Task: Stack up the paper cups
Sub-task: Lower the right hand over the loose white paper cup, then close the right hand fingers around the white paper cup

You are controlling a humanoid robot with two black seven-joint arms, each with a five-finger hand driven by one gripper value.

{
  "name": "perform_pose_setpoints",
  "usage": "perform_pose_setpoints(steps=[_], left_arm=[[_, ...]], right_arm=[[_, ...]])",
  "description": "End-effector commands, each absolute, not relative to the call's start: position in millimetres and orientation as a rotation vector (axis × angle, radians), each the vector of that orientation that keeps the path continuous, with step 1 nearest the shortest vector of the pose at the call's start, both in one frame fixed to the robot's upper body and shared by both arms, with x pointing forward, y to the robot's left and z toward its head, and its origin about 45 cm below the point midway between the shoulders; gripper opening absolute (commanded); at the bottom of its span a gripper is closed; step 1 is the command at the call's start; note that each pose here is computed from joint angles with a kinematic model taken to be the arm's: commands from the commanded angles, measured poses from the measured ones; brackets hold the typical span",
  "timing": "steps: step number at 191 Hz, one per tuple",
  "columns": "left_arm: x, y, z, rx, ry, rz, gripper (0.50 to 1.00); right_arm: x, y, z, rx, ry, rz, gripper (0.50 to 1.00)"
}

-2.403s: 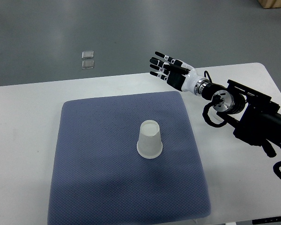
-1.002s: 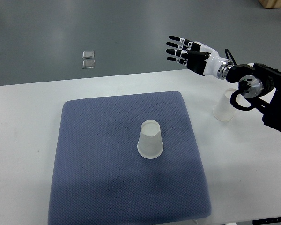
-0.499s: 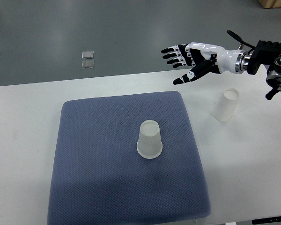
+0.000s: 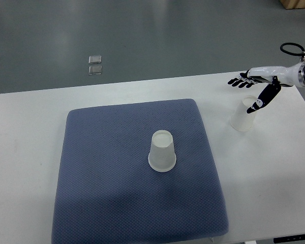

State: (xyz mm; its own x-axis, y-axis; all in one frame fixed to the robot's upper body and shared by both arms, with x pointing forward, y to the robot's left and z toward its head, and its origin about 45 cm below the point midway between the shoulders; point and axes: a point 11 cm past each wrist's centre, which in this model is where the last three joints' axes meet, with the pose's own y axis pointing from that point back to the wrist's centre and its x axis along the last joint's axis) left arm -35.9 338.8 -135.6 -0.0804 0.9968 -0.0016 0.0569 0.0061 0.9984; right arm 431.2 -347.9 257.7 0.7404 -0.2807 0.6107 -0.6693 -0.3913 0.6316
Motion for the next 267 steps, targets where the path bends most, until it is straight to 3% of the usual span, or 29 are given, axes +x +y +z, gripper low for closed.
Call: perform_pose_setpoints(steps=[1,124,235,267], left_arm=[[-35.8,338.9,-135.6,1.209,1.313,1.239,1.0],[-35.9,338.9,-135.6,1.21,1.312,1.237,1.0],[-35.9,338.9,-135.6,1.21,1.312,1.237,1.0],[-35.8,338.9,-135.6,1.209,1.313,1.239,1.0]], right_arm=[[432.7,-359.2,244.6,1.918,-0.758,0.519,0.921],[434.8,-357.6,184.2,1.774,-0.801,0.567,0.901],[434.2,-358.0,182.0,1.758,-0.797,0.585,0.66],[436.6,-360.7,188.1,1.756,-0.808,0.591,0.656]])
